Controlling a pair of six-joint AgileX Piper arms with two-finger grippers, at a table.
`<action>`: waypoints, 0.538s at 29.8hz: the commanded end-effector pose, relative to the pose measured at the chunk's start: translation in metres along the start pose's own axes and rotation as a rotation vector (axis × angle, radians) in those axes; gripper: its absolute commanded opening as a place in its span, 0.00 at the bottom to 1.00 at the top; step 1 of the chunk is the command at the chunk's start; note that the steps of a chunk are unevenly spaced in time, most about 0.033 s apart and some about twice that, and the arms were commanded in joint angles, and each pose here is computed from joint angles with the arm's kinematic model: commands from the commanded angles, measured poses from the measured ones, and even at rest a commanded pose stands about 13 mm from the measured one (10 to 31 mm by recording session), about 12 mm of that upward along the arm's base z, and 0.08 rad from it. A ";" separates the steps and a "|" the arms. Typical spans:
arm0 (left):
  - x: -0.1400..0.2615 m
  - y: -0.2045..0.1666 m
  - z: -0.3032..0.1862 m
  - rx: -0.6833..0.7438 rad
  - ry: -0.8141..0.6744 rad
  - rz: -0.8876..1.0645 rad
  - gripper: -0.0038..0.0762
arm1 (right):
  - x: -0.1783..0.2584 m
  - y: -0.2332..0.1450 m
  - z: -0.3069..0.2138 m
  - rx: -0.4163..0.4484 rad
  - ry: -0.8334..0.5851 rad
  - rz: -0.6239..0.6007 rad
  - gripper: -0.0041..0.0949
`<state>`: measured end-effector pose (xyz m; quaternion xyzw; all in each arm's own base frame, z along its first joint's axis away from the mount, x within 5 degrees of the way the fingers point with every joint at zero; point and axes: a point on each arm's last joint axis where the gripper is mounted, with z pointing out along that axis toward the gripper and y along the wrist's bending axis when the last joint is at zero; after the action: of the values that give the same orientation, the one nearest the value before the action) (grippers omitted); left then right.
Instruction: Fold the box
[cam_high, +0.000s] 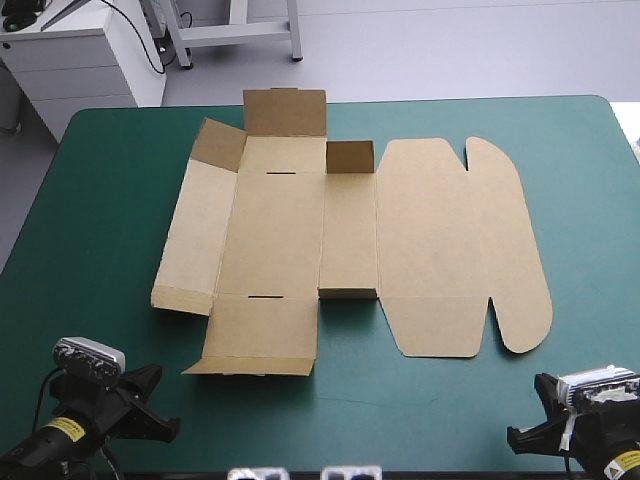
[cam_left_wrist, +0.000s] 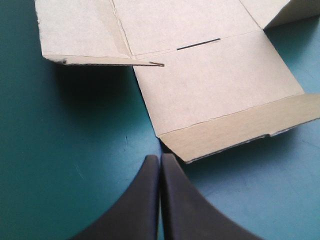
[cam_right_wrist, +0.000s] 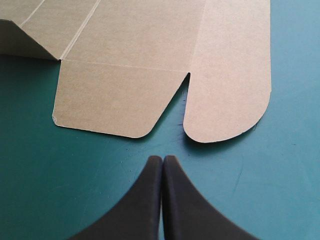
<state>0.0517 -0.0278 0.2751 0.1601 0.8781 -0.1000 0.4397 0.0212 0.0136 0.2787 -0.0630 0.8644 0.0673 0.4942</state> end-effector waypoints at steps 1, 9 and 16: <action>-0.012 0.000 -0.003 0.002 -0.073 -0.023 0.04 | -0.011 0.000 -0.002 0.001 -0.069 -0.008 0.02; -0.012 0.000 -0.003 0.002 -0.073 -0.023 0.04 | -0.011 0.000 -0.002 0.001 -0.069 -0.008 0.02; -0.021 -0.002 -0.014 0.005 -0.097 -0.011 0.04 | -0.011 0.000 -0.002 0.001 -0.069 -0.008 0.02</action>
<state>0.0509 -0.0280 0.2779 0.1614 0.8771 -0.1006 0.4410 0.0212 0.0136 0.2787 -0.0630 0.8644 0.0673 0.4942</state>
